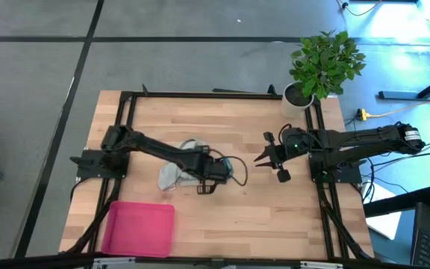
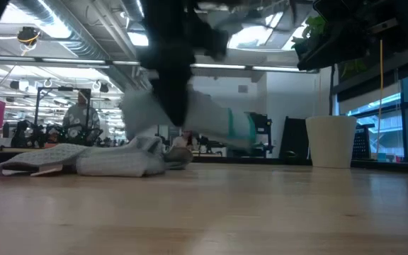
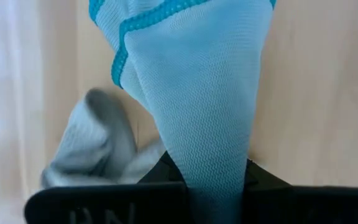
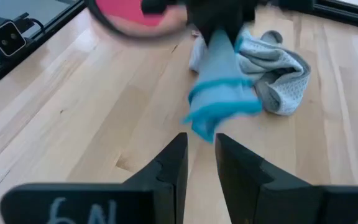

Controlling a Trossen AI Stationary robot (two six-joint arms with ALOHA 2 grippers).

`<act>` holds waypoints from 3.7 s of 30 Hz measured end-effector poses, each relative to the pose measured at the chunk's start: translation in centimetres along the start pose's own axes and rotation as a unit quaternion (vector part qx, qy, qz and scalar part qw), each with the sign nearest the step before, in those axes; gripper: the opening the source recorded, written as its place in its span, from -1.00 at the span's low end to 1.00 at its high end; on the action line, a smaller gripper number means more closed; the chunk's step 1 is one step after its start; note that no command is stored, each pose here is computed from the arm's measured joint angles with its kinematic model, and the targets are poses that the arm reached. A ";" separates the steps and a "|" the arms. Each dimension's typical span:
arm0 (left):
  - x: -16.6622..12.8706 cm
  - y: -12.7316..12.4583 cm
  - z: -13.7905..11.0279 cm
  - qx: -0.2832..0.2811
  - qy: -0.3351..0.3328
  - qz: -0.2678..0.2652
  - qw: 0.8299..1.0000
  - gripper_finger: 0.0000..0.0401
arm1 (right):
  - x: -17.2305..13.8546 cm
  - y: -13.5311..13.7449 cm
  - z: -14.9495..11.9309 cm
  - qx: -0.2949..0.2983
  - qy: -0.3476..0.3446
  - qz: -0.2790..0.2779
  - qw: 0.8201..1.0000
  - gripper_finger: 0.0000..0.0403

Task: Roll microfiber towels into tight, uniform cylinder then place into a basket
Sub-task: Put the rolled blue towel into the red bin

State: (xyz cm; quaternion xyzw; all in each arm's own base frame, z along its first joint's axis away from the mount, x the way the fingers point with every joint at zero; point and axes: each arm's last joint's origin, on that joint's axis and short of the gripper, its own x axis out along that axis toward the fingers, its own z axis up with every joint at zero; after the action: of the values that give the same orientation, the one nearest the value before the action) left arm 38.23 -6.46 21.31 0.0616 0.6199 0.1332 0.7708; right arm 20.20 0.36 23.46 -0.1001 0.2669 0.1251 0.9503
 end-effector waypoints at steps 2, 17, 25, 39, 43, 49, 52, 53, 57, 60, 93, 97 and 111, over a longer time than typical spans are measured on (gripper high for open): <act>-1.7 -0.4 -0.6 -0.002 -0.009 0.004 1.000 -0.87 | 0.0 0.0 0.0 0.000 0.001 0.000 1.000 -0.58; -12.2 -7.0 -9.7 -0.012 -0.016 -0.006 1.000 -0.87 | 0.0 0.0 0.0 0.000 0.001 0.000 1.000 -0.58; -14.9 -12.3 -15.6 -0.064 -0.027 -0.034 0.997 -0.88 | 0.0 0.0 -0.1 0.000 0.001 0.000 1.000 -0.58; -14.1 -19.7 -21.7 -0.063 0.000 -0.081 0.995 -0.87 | 0.0 0.0 0.0 0.000 -0.001 0.000 1.000 -0.58; -13.1 -21.5 -22.7 -0.051 0.013 -0.084 0.995 -0.86 | 0.0 0.0 0.0 0.000 -0.001 0.000 1.000 -0.58; -11.3 -23.5 -23.8 -0.043 0.038 -0.078 0.995 -0.86 | 0.0 0.0 0.0 0.000 -0.001 0.000 1.000 -0.58; -10.7 -23.9 -24.0 -0.040 0.040 -0.072 0.996 -0.86 | 0.0 0.0 0.0 0.000 -0.001 0.000 1.000 -0.58; -10.5 -24.0 -24.0 -0.039 0.040 -0.070 0.996 -0.86 | 0.0 0.0 0.0 0.000 -0.001 0.000 1.000 -0.58; -9.9 -24.4 -24.0 -0.025 0.042 -0.067 0.997 -0.86 | 0.0 0.0 0.0 0.000 -0.001 0.000 1.000 -0.58; -9.3 -24.8 -24.2 -0.010 0.049 -0.061 0.997 -0.86 | 0.0 0.0 0.0 0.000 -0.001 0.000 1.000 -0.58; -8.7 -23.7 -23.7 0.104 0.091 -0.045 0.989 -0.84 | 0.0 0.0 0.0 0.000 0.000 0.000 1.000 -0.58; -7.2 -24.0 -24.3 0.103 0.090 -0.060 0.989 -0.84 | 0.0 0.0 0.0 0.000 -0.001 0.000 1.000 -0.58; -6.3 -24.1 -24.6 0.089 0.091 -0.067 0.990 -0.67 | 0.0 0.0 0.0 0.000 -0.001 0.000 1.000 -0.58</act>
State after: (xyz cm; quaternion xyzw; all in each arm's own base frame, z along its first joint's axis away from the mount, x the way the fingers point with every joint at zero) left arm 16.18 -33.04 15.49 0.0760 0.6994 0.0305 0.7101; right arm 20.19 0.37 23.41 -0.1001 0.2664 0.1254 0.9504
